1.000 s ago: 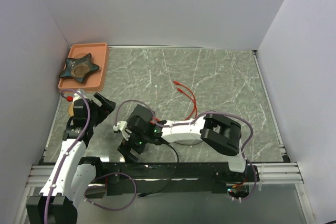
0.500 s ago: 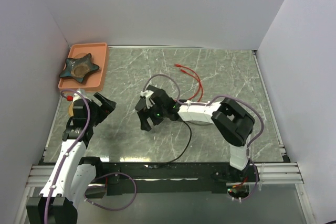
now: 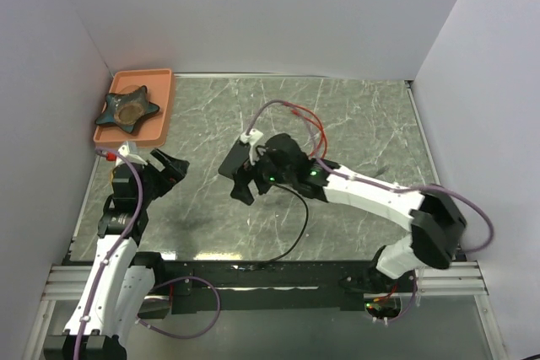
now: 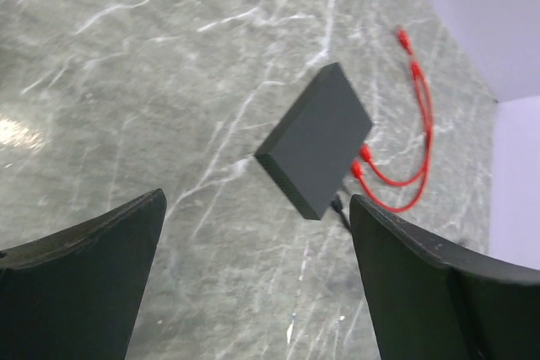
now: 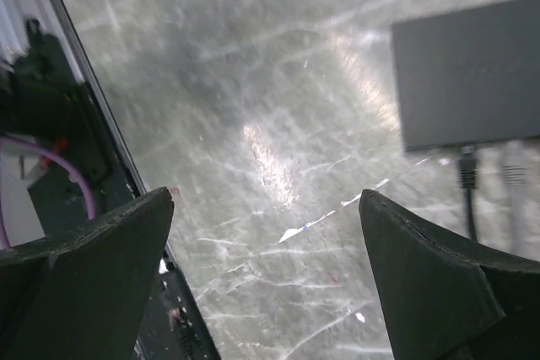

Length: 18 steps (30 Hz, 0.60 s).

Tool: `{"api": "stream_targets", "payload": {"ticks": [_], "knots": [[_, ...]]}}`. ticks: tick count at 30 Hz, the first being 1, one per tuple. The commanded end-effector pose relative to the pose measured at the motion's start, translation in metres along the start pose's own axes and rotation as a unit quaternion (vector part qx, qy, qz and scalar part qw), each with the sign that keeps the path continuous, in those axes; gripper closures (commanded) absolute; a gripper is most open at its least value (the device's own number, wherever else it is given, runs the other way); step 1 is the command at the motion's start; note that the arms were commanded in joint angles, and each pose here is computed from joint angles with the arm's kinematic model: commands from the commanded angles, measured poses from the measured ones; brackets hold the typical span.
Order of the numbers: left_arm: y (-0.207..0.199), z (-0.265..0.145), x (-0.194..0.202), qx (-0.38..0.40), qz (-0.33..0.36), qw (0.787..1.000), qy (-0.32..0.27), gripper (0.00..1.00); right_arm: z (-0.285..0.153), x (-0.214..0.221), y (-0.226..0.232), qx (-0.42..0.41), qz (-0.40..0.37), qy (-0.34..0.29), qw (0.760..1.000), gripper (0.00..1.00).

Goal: Insert the plug into the switch port

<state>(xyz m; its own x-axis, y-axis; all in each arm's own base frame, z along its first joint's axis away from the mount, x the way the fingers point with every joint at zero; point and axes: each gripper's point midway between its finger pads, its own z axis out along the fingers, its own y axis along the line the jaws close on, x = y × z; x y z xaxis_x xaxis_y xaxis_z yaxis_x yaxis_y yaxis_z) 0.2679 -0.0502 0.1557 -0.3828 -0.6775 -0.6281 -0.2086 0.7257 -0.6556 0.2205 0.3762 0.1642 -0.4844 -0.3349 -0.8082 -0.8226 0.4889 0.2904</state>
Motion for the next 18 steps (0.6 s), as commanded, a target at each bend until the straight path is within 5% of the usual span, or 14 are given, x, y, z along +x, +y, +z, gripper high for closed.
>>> {"api": "stream_targets", "payload": {"ticks": [1,10,18], "knots": [[-0.029,-0.007,-0.009,0.073,0.02,0.997,-0.012,0.04,-0.043,-0.031,-0.001,0.037,-0.028,-0.066,0.997,0.01],[-0.048,-0.018,-0.01,0.125,0.035,0.991,-0.015,0.04,-0.143,-0.065,-0.008,0.117,-0.054,-0.2,0.971,0.01],[-0.053,-0.033,-0.022,0.134,0.031,0.989,-0.057,0.04,-0.172,-0.05,-0.031,0.189,-0.051,-0.202,0.96,0.01]]}}
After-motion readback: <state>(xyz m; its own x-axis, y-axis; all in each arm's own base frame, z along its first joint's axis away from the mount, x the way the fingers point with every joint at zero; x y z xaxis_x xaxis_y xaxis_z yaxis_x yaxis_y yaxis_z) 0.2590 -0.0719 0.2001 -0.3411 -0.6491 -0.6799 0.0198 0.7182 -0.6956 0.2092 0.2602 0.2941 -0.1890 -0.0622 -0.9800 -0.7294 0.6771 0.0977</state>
